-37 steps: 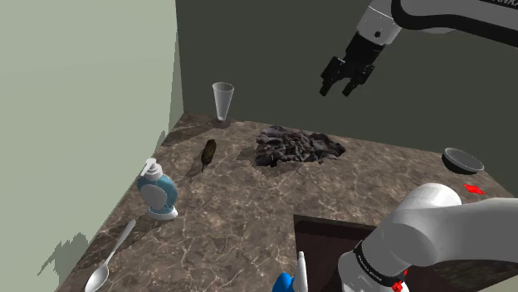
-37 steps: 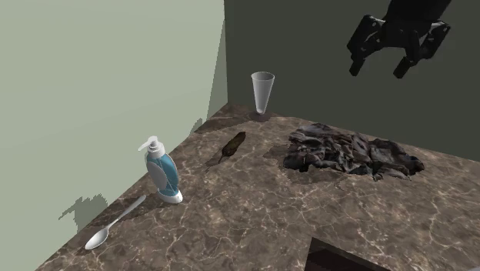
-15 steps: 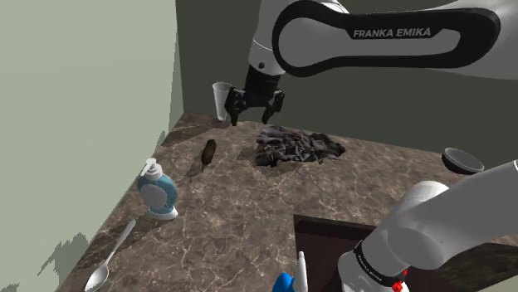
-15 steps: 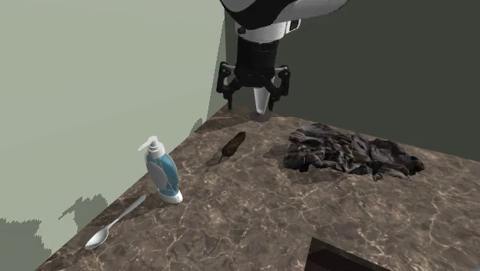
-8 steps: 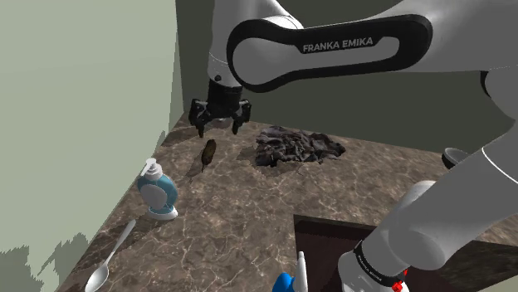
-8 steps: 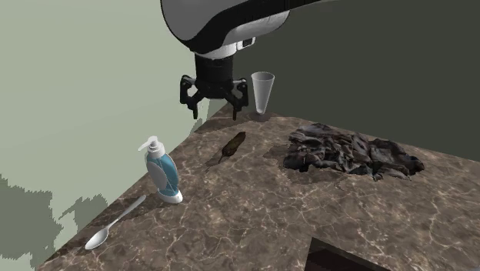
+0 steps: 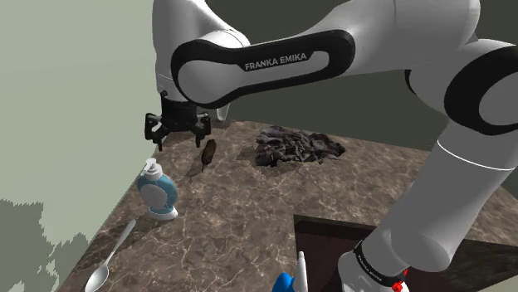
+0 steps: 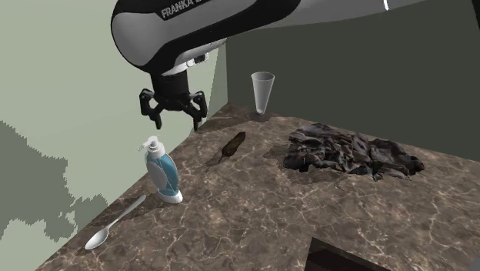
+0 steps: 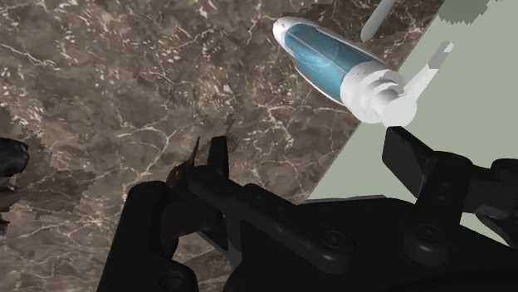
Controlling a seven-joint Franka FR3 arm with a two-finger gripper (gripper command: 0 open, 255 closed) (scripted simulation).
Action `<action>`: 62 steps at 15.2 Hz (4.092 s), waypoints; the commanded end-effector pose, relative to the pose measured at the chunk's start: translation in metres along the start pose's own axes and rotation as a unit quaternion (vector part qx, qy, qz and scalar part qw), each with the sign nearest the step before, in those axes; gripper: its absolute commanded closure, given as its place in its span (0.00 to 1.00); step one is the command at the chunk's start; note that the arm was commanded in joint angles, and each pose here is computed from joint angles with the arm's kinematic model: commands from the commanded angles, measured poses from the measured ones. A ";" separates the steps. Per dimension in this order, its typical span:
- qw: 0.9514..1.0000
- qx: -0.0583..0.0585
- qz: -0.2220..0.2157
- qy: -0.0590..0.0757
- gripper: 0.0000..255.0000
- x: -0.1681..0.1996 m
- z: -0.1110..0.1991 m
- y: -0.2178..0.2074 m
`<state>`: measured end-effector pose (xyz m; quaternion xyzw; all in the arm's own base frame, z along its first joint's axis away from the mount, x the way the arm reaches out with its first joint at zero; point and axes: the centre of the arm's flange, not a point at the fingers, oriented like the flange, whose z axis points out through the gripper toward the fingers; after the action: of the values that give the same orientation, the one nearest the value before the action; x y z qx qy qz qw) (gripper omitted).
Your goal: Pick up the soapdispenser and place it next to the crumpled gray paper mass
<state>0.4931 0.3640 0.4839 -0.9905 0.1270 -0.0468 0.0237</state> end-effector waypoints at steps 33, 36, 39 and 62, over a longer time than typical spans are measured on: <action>1.000 -0.001 0.002 -0.008 1.00 0.005 0.055 -0.070; 1.000 -0.001 0.002 -0.008 1.00 0.006 0.039 -0.070; 1.000 -0.001 0.002 -0.008 1.00 0.008 0.023 -0.071; 1.000 -0.001 0.002 -0.008 1.00 0.018 -0.098 -0.079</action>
<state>0.5199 0.4326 0.5812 -0.9907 0.1285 -0.0388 0.0239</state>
